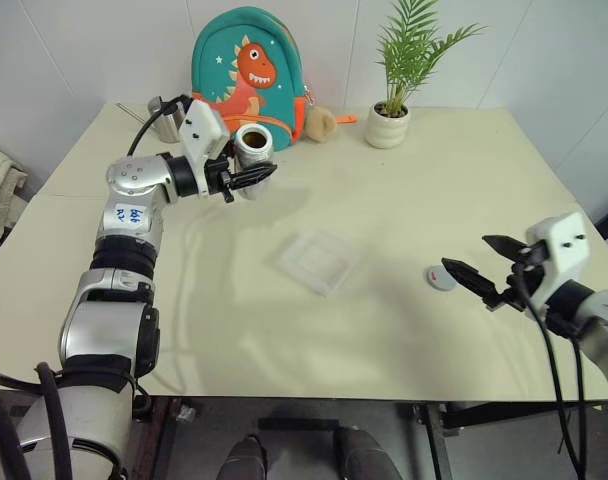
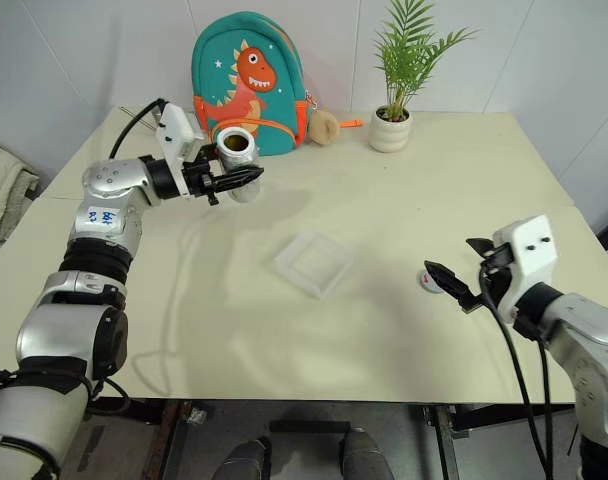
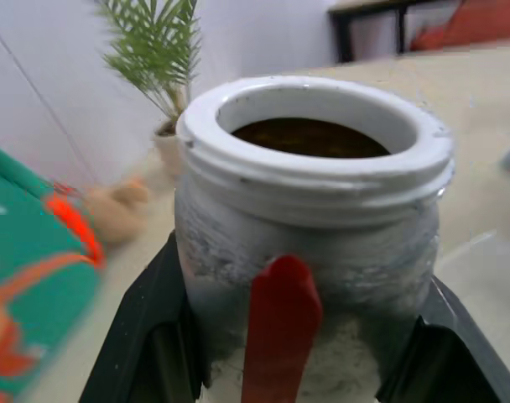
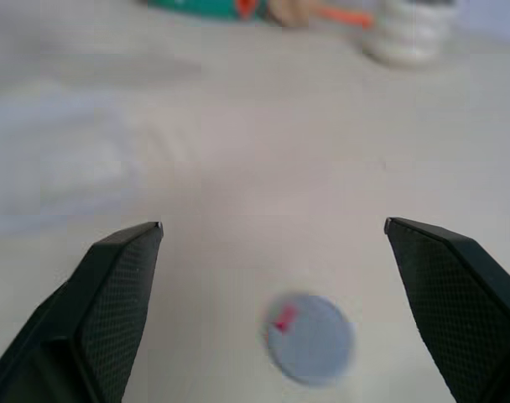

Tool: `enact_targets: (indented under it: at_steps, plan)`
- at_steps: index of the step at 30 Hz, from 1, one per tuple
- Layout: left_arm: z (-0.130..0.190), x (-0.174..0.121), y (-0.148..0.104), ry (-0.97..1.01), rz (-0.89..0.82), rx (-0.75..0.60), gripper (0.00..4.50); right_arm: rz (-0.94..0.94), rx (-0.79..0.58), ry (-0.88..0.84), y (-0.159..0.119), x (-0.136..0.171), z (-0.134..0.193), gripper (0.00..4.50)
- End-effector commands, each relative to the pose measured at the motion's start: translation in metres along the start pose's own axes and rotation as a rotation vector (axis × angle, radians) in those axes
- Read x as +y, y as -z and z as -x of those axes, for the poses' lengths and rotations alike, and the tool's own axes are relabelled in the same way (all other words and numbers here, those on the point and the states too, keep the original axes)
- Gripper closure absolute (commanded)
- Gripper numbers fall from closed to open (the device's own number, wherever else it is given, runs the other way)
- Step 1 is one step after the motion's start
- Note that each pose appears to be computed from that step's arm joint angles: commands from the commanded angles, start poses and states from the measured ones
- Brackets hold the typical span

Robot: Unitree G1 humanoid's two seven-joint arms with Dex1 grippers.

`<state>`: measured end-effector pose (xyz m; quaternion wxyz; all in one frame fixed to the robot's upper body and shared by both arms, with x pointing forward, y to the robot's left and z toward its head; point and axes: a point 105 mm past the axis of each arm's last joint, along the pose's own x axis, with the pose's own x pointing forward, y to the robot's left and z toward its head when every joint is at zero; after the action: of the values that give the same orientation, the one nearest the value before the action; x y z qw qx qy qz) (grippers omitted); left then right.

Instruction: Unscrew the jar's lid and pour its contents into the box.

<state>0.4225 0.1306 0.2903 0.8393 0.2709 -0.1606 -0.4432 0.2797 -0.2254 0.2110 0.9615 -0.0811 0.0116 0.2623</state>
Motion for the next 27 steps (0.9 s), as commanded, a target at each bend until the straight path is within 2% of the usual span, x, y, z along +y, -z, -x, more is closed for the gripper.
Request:
enact_targets:
  at_steps: [1,3,6,10,12,16,18,23,27]
  plan:
    - [-0.017,-0.009,-0.014,0.051,-0.361,0.049,2.57,0.026,-0.021,-0.145,-0.014,0.019,0.017,0.04]
    - [-0.028,-0.026,-0.016,0.140,-0.594,0.070,2.57,0.037,-0.017,-0.115,-0.015,0.012,0.020,0.04]
    - [-0.044,-0.042,-0.028,0.193,-0.794,0.024,2.57,0.036,-0.020,-0.097,-0.016,0.007,0.023,0.04]
    - [-0.056,-0.060,-0.040,0.253,-1.046,-0.042,2.57,0.013,-0.009,-0.160,-0.014,0.020,0.029,0.04]
    - [-0.066,-0.062,-0.054,0.217,-1.207,-0.084,2.57,0.011,0.001,-0.171,-0.012,0.022,0.032,0.04]
    - [-0.078,-0.067,-0.071,0.158,-1.423,-0.176,2.57,0.014,0.005,-0.163,-0.012,0.022,0.031,0.04]
    - [-0.082,-0.073,-0.069,0.169,-1.596,-0.217,2.57,0.003,0.004,-0.192,-0.013,0.026,0.032,0.04]
    - [-0.087,-0.074,-0.070,0.102,-1.849,-0.332,2.57,0.004,-0.028,-0.298,-0.024,0.041,0.039,0.04]
    - [-0.083,-0.072,-0.052,0.123,-1.979,-0.357,2.57,0.028,-0.001,-0.248,-0.023,0.031,0.041,0.04]
